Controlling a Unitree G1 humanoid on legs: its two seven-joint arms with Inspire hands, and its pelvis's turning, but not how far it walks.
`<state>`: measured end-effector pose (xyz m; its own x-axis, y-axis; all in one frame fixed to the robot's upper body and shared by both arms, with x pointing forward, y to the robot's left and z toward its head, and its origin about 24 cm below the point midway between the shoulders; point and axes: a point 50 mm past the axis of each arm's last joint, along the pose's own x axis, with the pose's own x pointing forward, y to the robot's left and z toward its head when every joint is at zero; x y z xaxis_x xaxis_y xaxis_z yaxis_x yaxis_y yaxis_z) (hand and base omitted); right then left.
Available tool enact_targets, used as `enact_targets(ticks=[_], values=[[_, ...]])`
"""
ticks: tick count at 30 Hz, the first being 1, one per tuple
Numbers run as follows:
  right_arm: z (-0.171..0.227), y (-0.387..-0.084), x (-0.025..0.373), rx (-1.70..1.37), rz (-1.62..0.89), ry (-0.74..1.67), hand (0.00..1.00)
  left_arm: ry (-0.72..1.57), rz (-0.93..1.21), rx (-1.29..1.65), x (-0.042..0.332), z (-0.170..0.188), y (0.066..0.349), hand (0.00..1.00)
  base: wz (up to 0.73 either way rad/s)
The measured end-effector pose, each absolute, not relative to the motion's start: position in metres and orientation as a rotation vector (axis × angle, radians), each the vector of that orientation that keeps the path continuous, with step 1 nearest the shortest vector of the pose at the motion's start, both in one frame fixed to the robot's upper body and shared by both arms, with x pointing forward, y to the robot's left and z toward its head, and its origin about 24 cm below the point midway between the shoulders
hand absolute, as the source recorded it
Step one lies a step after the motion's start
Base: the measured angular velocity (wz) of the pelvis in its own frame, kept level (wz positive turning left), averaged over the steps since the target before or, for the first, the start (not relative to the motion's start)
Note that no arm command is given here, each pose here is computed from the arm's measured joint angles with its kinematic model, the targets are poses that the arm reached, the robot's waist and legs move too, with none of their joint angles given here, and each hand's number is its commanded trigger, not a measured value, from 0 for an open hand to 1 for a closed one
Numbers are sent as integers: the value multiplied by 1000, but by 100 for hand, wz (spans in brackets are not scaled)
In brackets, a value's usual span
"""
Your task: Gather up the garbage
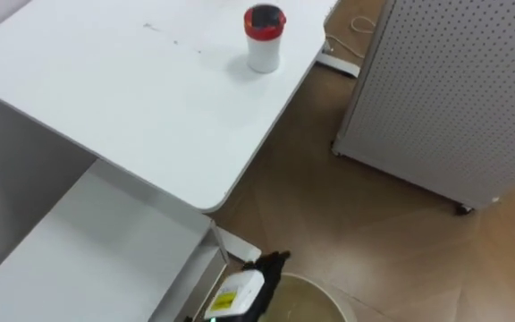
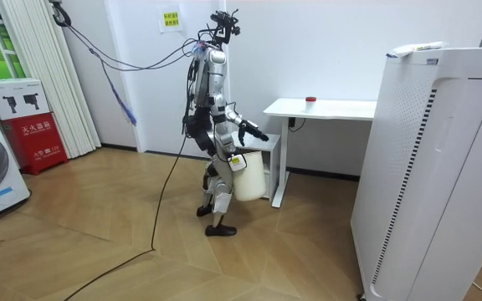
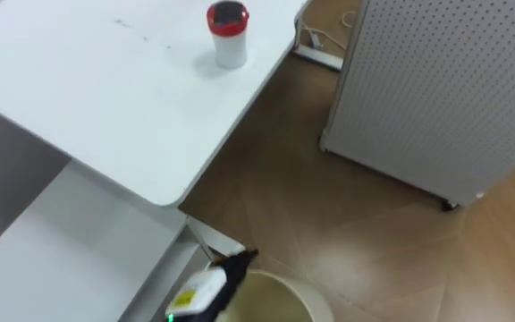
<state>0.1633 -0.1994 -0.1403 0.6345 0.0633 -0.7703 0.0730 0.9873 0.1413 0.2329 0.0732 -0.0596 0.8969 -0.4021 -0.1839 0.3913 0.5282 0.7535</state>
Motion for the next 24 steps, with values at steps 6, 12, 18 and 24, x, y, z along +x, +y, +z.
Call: enact_targets(ticks=[6, 12, 18, 24], values=[[-142, -210, 157, 126, 2, 919, 100, -194, -421, 824, 245, -24, 65, 0, 1], [-141, -220, 157, 116, -4, 925, 100, -327, -396, 780, 246, 4, 61, 0, 1], [-144, -222, 146, 98, 13, 953, 100, -465, -329, 745, 247, 36, 64, 0, -13], [-147, -222, 137, 80, 25, 991, 100, -517, -241, 705, 243, 49, 80, 0, -19]])
